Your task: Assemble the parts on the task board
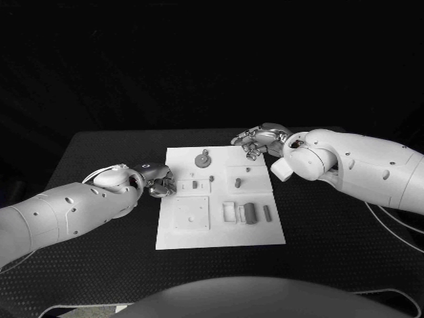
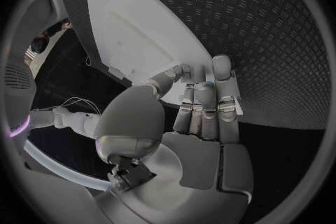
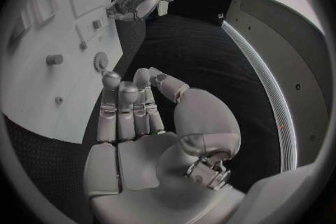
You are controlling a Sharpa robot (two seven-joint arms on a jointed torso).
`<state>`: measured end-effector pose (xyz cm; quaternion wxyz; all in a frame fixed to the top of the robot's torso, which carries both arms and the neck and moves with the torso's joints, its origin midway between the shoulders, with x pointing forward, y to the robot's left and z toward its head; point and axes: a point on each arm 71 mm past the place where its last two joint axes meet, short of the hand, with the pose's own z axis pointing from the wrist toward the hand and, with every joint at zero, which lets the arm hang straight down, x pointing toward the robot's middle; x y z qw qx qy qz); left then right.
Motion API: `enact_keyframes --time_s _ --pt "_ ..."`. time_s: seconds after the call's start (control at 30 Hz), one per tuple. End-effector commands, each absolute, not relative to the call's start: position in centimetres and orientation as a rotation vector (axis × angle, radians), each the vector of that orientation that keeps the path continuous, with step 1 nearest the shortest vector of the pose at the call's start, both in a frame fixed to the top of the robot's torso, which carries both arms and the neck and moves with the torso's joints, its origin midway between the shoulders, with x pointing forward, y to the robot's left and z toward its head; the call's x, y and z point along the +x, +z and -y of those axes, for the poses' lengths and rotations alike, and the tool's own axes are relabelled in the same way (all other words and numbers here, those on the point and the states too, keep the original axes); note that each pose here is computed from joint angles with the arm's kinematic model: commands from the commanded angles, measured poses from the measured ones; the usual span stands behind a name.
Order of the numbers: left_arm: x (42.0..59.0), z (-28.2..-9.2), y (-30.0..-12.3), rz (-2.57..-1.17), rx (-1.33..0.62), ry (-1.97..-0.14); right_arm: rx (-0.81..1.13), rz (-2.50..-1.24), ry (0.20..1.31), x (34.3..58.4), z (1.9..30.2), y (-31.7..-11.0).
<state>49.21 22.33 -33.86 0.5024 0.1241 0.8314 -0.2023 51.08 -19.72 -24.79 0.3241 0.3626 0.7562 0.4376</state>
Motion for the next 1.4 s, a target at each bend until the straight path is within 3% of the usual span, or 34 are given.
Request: enact_keyframes --time_s 0.03,0.2,0.43,0.63,0.8,0.97,1.17,1.4 --pt "49.0 -22.3 -34.2 -2.044 0.294 -0.499 0.936 -1.992 1.163 51.0 19.6 -24.8" --pt "49.1 -22.5 -34.0 -2.035 0.247 -0.516 0.939 -1.989 1.159 51.1 19.6 -24.8" --pt "49.8 -23.8 -33.6 -2.026 -0.097 -0.627 0.846 -1.960 1.118 51.3 19.8 -24.6" --pt "50.0 -23.7 -32.6 -1.963 -0.182 -0.723 0.829 -1.953 1.103 51.3 19.7 -24.5" --pt "50.5 -24.2 -31.6 -1.945 -0.329 -0.782 0.717 -1.917 1.076 51.4 19.4 -24.1" --pt "50.8 -24.5 -31.2 -1.960 -0.628 -0.898 0.507 -1.827 1.030 51.5 18.6 -23.3" --pt "50.4 -23.3 -31.5 -1.921 -1.219 -1.177 0.116 -1.649 0.972 51.3 16.2 -22.0" --pt "49.4 -20.4 -31.2 -1.905 -1.427 -1.403 -0.030 -1.533 0.957 50.8 14.1 -22.0"
